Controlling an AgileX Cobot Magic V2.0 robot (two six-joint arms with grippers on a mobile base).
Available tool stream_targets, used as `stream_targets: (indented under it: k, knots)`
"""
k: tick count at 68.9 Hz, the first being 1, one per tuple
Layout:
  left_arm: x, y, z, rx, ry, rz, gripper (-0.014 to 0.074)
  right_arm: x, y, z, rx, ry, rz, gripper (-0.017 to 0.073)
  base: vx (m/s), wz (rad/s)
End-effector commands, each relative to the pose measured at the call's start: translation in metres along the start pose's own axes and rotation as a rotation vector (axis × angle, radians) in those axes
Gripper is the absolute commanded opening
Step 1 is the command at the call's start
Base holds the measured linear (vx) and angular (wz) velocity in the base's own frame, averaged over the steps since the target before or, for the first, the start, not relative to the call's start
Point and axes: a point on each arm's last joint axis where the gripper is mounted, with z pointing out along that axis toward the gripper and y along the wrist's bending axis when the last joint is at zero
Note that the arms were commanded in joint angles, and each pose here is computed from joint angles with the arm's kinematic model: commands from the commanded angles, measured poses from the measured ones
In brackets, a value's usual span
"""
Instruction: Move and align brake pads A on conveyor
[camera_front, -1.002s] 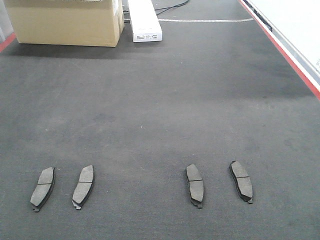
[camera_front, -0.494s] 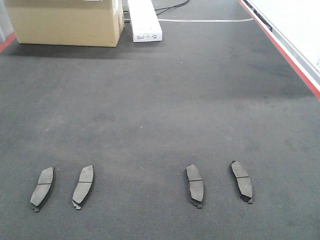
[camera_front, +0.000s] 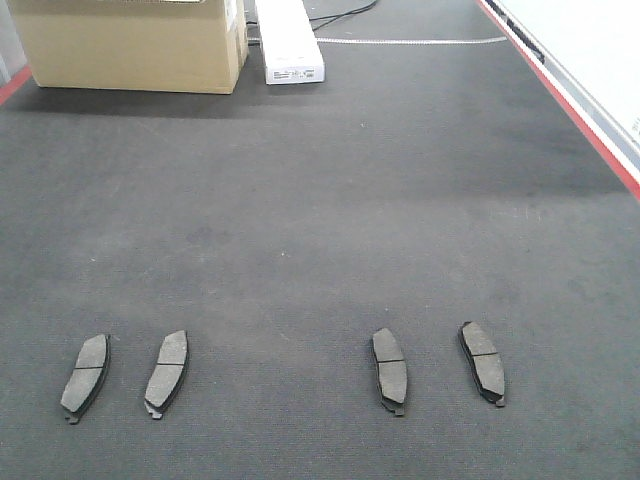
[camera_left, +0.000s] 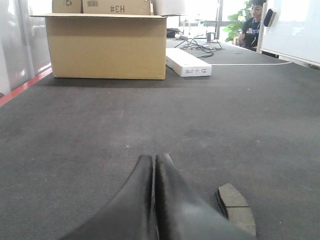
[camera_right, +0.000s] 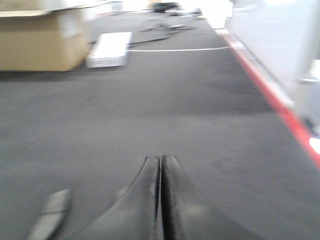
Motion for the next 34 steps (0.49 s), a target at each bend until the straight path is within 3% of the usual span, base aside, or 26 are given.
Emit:
stream_targets:
  k: [1,14,25,34]
  knots:
    - [-0.002,0.0,-0.001,0.006,-0.08,-0.017,-0.0006,-0.006,-0.004,0.002,0.087,-0.098,-0.014,-0.0012,0.0,0.0]
    - [-0.002,0.0,-0.001,0.006,-0.08,-0.017,-0.0006,0.043,-0.007,0.014,0.118,-0.157,-0.007,-0.0012,0.0,0.0]
    - [-0.002,0.0,-0.001,0.006,-0.08,-0.017,-0.0006,0.071,-0.006,0.019,0.087,-0.184,0.07,-0.0012,0.0,0.0]
    - [-0.002,0.0,-0.001,0.006,-0.08,-0.017,-0.0006,0.075,-0.003,0.02,0.036,-0.162,0.047,-0.0012,0.0,0.0]
